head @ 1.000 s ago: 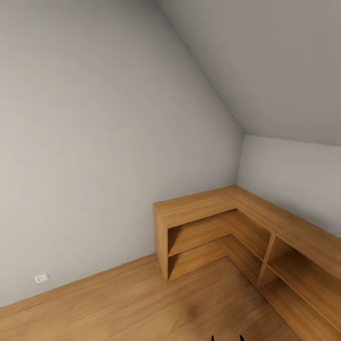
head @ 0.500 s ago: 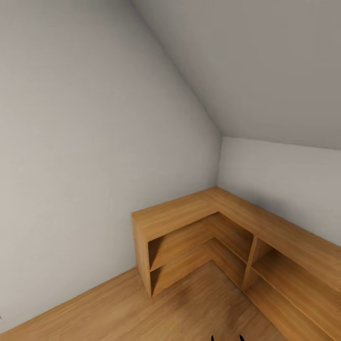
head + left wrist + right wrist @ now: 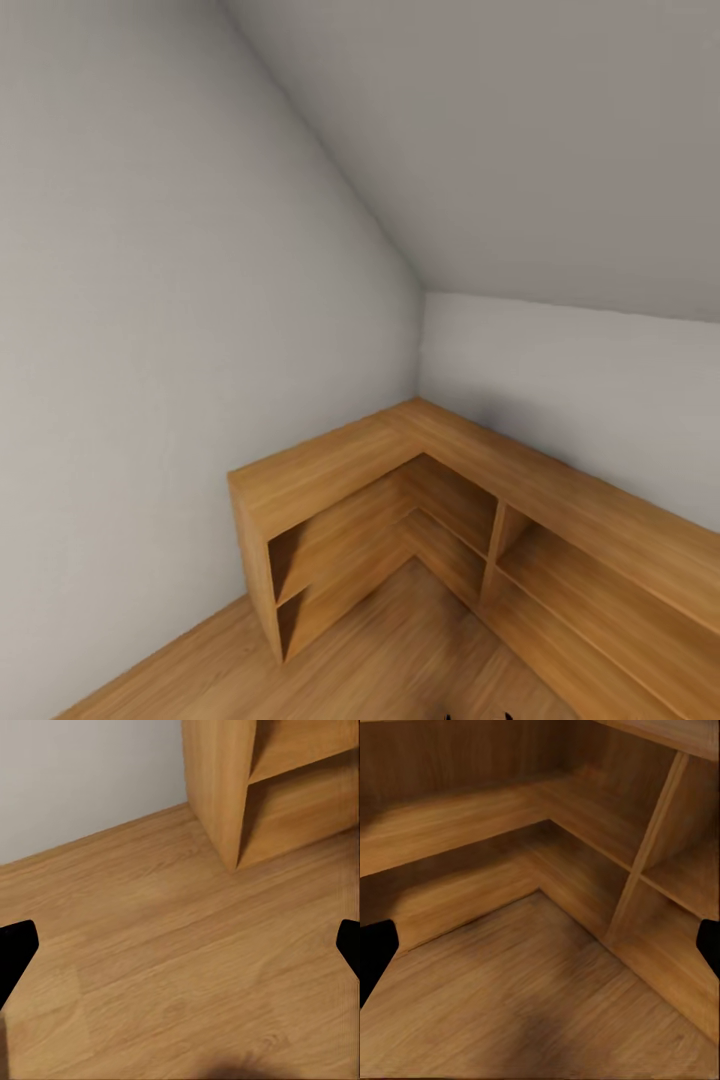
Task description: In the bedroom, organize the workspace by keeping the computer under the desk, ensuring the monitor is on the desk, placing the keyboard on the desk next to the monitor, placing the mouse on the desk next to the keyboard, moving the folder from the swivel chair onto the desk next to the mouse, stacking the notebook on top of the folder with the pen on top of the notebook, and positioning the swivel chair next to the desk.
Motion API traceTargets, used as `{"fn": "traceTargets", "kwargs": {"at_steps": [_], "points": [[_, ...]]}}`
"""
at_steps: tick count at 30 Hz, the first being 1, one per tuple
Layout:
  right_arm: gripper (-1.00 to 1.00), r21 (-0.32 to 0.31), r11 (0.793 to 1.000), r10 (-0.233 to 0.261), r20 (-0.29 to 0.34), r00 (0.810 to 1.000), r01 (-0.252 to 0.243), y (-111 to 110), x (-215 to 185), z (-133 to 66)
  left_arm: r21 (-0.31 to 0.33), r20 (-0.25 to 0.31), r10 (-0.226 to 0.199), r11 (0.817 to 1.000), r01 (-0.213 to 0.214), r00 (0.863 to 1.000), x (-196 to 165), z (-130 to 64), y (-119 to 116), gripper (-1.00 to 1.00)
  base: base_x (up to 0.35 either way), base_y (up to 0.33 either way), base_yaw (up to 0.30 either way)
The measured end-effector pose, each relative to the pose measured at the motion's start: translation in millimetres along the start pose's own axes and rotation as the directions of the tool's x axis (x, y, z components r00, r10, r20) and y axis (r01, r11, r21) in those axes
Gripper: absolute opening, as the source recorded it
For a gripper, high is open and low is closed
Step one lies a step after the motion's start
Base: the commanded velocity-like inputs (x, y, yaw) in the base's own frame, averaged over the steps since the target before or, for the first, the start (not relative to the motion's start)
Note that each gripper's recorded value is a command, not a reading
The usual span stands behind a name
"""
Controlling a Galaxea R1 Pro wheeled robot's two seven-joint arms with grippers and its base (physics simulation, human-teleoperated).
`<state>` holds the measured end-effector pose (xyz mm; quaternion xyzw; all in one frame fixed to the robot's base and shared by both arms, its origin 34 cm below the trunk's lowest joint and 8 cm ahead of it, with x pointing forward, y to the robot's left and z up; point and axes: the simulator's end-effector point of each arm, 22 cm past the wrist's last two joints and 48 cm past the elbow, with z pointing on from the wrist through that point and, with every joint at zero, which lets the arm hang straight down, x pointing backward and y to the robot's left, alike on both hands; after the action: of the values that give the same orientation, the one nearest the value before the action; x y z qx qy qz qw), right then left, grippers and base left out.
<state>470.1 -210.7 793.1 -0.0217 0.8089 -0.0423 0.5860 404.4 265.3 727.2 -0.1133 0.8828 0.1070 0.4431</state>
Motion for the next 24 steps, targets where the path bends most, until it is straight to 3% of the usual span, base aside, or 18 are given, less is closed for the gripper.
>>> {"fn": "traceTargets", "kwargs": {"at_steps": [9, 15, 20, 24], "points": [[1.0, -0.001, 1.0, -0.004, -0.013, 1.0, 0.004, 1.0, 1.6, 0.8, 0.0, 0.004, -0.001, 1.0, 0.001, 1.0, -1.8, 0.4, 0.4, 1.0, 0.02, 0.0, -0.287], [1.0, 0.0, 1.0, -0.007, -0.024, 1.0, 0.007, 1.0, 3.9, 0.3, -0.001, 0.005, 0.0, 1.0, 0.0, 1.0, -2.0, 0.2, 0.8, 1.0, 0.266, 0.0, -0.294], [1.0, 0.005, 1.0, -0.018, -0.085, 0.996, 0.019, 0.2, 16.8, -0.1, -0.002, 0.005, 0.0, 1.0, 0.0, 1.0, -2.0, 0.3, 1.4, 1.0, 0.319, 0.0, -0.296], [1.0, 0.006, 1.0, -0.022, -0.099, 0.995, 0.023, -0.1, 19.7, -0.1, -0.003, 0.005, 0.0, 1.0, 0.0, 1.0, -2.1, 0.4, 1.8, 1.0, 0.316, 0.0, -0.297]]}}
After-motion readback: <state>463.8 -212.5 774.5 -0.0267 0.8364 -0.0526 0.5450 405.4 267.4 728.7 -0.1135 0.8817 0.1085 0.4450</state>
